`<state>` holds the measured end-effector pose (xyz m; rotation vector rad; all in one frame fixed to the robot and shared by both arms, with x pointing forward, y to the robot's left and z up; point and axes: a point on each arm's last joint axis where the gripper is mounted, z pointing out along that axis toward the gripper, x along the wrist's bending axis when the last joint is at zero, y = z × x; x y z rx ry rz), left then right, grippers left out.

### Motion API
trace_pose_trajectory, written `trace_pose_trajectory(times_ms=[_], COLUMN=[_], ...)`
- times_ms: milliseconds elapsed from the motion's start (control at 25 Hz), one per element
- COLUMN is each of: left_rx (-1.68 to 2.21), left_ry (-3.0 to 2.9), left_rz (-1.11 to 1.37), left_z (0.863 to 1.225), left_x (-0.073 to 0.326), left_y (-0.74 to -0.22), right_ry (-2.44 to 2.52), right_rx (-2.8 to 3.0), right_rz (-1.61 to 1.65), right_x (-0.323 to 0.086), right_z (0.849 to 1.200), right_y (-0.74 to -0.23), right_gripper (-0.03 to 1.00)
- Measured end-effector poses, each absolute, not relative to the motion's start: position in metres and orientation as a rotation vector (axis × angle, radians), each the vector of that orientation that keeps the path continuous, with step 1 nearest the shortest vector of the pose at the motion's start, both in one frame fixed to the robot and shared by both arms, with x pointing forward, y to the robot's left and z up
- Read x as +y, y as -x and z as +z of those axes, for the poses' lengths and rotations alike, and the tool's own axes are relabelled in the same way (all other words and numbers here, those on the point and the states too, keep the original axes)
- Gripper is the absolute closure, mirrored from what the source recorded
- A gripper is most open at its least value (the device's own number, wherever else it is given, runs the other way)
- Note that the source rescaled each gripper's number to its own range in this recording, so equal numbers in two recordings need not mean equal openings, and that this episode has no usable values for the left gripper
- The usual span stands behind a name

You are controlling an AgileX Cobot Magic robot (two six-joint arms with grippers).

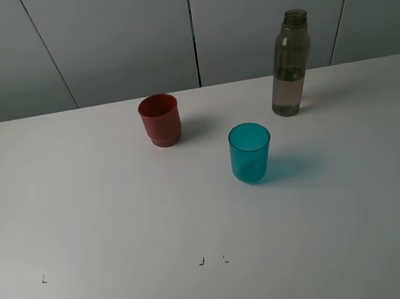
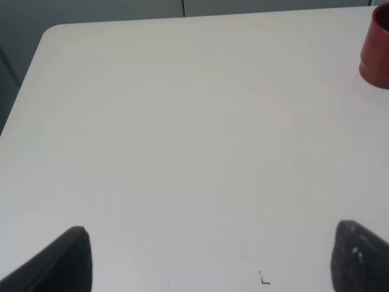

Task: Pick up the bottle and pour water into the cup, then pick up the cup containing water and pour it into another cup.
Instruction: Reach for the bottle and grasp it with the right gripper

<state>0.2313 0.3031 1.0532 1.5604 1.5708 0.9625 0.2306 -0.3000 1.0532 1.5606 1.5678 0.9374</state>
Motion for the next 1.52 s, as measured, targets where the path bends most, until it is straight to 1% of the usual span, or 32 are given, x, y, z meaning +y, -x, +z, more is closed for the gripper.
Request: trace_pose_trajectory(times_ms=[840, 1160, 1520], left_rx=[1.571, 1.571, 1.566], left_ry=[-1.56, -1.56, -1.567], left_rz=[0.963, 0.963, 0.966], left_z=[1.053, 1.053, 1.053], left_x=[0.303, 0.303, 0.303], left_y=[-0.231, -0.231, -0.231], right_ry=[-1.568, -1.602, -1.537], right_rx=[1.579, 1.616, 1.546], right_rz=[0.936, 0.898, 0.98], right_x=[-0.299, -0.299, -0.297], right_z=[1.054, 1.085, 1.098], right_y=[-0.233, -0.27, -0.329], right_gripper=[-0.03, -0.03, -0.03])
